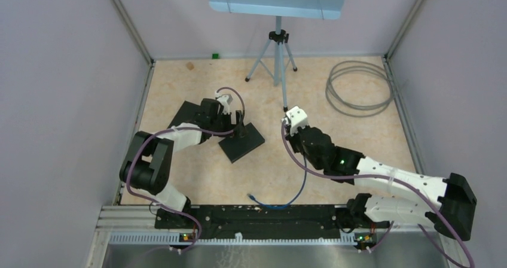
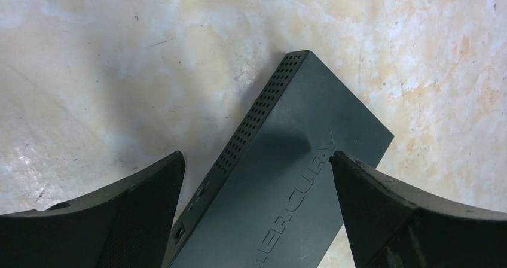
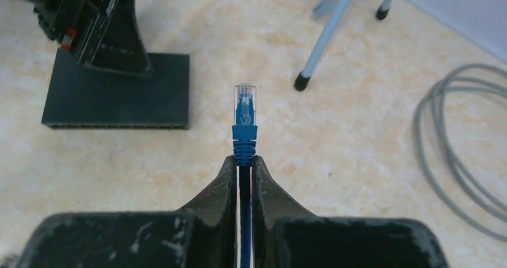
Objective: Insert the plug into the switch port
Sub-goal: Insert the connector into the switch port.
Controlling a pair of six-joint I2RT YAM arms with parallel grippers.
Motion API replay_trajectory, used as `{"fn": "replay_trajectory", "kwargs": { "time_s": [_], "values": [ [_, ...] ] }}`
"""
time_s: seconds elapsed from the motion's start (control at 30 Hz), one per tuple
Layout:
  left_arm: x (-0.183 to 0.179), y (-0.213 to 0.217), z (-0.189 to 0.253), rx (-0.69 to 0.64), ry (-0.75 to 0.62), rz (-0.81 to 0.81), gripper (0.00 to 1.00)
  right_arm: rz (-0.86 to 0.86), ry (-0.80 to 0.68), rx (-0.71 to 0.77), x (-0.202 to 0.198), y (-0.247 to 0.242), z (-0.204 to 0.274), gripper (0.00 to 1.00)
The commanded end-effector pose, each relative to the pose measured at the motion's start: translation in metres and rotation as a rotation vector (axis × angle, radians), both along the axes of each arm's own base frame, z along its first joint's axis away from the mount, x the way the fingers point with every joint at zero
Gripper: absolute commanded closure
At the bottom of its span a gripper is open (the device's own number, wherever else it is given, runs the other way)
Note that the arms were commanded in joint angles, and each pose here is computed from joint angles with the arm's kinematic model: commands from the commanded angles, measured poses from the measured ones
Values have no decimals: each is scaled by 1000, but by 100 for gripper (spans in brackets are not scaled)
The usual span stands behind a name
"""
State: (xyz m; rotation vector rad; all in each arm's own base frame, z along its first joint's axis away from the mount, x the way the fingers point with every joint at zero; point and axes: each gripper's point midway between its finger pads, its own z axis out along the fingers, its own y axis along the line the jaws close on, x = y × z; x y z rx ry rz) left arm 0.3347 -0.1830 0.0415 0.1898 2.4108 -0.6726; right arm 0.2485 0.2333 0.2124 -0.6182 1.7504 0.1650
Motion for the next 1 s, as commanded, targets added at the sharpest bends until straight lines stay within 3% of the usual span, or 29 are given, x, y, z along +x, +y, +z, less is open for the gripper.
{"fn": "replay_trajectory", "kwargs": {
  "time_s": [0.0, 0.13, 0.37, 0.6, 0.97],
  "values": [
    [-13, 9, -26, 12, 110, 25, 1, 109, 150, 99, -17, 32, -32, 100],
    [-9, 2, -28, -12, 93, -5, 1, 192, 228, 162, -33, 48, -56, 100],
    [10, 16, -18, 48, -20, 64, 1, 108, 319, 180, -37, 38, -97, 100],
    [16, 14, -1, -11, -81, 100, 1, 145, 364, 211, -39, 57, -119, 100],
    [10, -8, 12, -106, -123, -30, 1, 94, 368, 181, -16, 79, -154, 100]
  ]
}}
